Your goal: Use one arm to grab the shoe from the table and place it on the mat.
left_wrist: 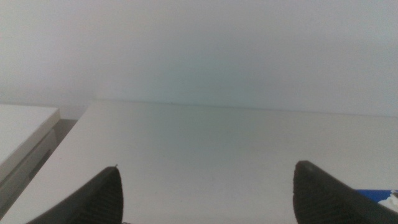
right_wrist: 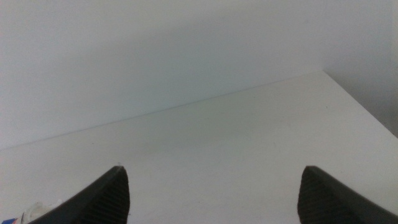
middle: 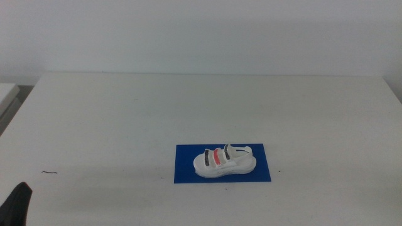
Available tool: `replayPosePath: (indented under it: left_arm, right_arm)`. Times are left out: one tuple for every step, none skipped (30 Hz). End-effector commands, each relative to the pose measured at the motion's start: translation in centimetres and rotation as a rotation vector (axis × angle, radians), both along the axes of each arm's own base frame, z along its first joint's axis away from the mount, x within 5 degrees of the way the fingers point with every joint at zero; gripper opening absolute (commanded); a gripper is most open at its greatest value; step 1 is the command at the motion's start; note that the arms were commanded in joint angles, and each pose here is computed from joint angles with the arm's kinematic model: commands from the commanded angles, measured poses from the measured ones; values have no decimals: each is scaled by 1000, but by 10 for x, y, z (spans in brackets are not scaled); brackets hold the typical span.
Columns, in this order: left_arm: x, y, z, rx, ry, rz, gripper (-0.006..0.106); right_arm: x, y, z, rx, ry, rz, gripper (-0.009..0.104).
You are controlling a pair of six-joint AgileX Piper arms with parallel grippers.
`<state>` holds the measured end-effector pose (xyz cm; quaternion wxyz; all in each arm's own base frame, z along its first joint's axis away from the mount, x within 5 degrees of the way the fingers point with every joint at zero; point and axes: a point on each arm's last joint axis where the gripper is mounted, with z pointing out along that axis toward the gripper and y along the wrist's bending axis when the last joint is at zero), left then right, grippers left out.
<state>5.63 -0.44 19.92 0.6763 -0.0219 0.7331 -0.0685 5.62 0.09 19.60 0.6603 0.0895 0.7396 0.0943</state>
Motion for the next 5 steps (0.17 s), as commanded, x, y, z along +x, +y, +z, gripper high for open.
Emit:
replayPosePath:
  left_arm:
    - [0,0,-1,0,4,2,94]
    - [0,0,-1,1,4,2,94]
    - [0,0,-1,3,3,2,94]
    - [0,0,-1,3,-3,2,94]
    - [0,0,0,3,-4,2,94]
  right_arm:
    - [0,0,0,-9,-12,0,79]
    - [0,0,0,-9,-12,0,79]
    - [0,0,0,-9,-12,0,79]
    - [0,0,0,-9,-12,0,79]
    - [0,0,0,-9,-12,0,79]
